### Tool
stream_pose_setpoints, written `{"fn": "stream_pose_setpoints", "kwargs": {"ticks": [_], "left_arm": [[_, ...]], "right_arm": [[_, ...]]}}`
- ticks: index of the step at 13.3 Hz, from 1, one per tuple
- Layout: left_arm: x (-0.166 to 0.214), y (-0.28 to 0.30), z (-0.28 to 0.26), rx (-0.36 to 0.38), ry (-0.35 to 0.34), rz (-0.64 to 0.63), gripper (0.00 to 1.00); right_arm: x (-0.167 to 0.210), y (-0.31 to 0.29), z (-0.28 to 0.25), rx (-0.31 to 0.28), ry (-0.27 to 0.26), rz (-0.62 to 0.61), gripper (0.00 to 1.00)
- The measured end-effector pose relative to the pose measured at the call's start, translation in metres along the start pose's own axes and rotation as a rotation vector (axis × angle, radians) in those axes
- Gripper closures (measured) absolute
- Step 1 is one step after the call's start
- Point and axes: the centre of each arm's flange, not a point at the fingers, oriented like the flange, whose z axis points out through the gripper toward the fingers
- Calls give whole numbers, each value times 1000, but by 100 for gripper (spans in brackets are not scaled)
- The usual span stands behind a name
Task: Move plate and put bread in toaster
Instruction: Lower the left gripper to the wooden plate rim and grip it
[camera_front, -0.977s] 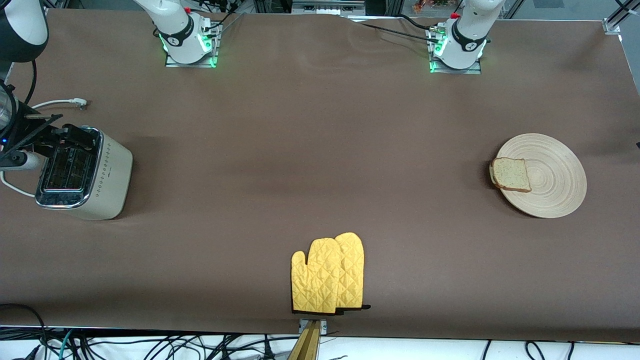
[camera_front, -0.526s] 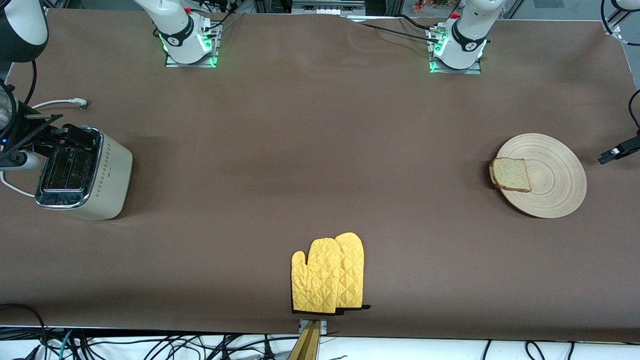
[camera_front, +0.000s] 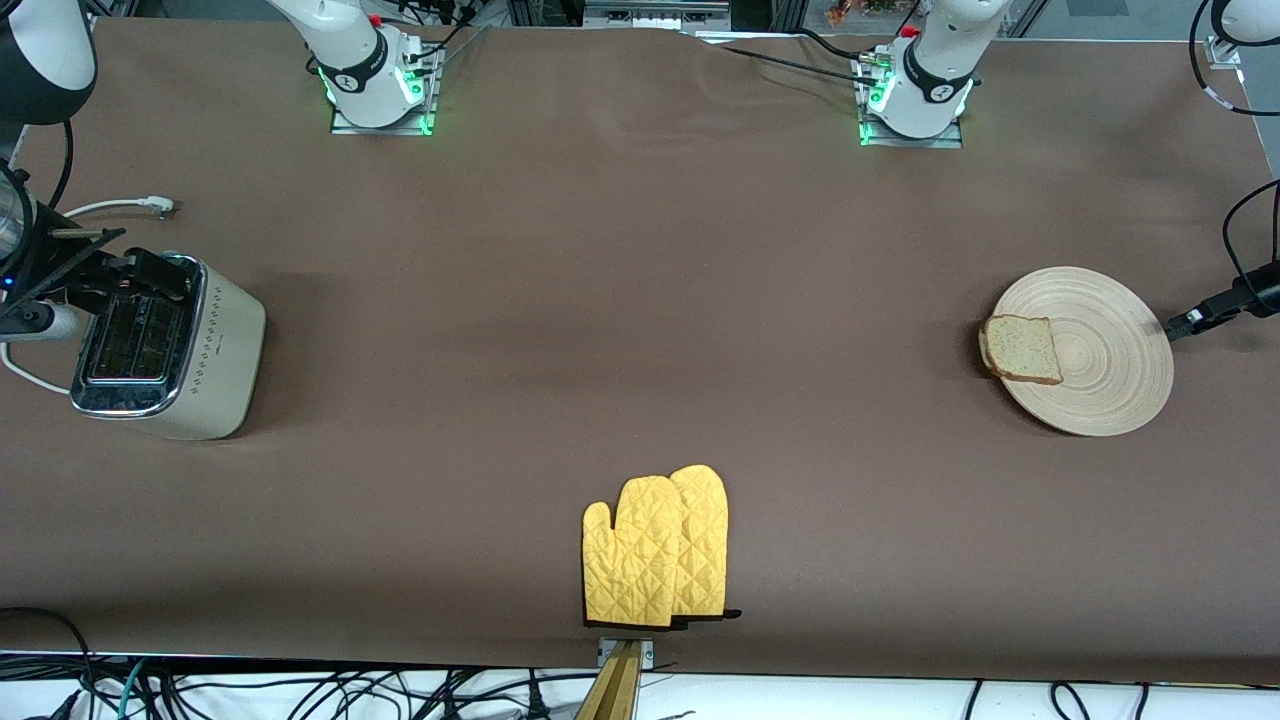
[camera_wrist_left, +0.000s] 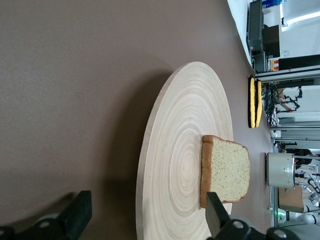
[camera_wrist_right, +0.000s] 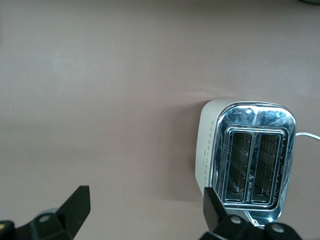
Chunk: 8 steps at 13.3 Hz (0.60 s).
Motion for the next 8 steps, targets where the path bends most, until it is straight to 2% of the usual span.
{"fn": "stream_pose_setpoints", "kwargs": {"ticks": [1,2,8], "left_arm": [[1,-1,4,-3,-6,11,0],[2,-1,10,-6,-13,18,9],[6,2,21,-9,-31,28,76]], "right_arm": [[0,0,0,0,0,1,0],[0,1,0,0,0,1,0],[1,1,2,0,-3,2,0]]}}
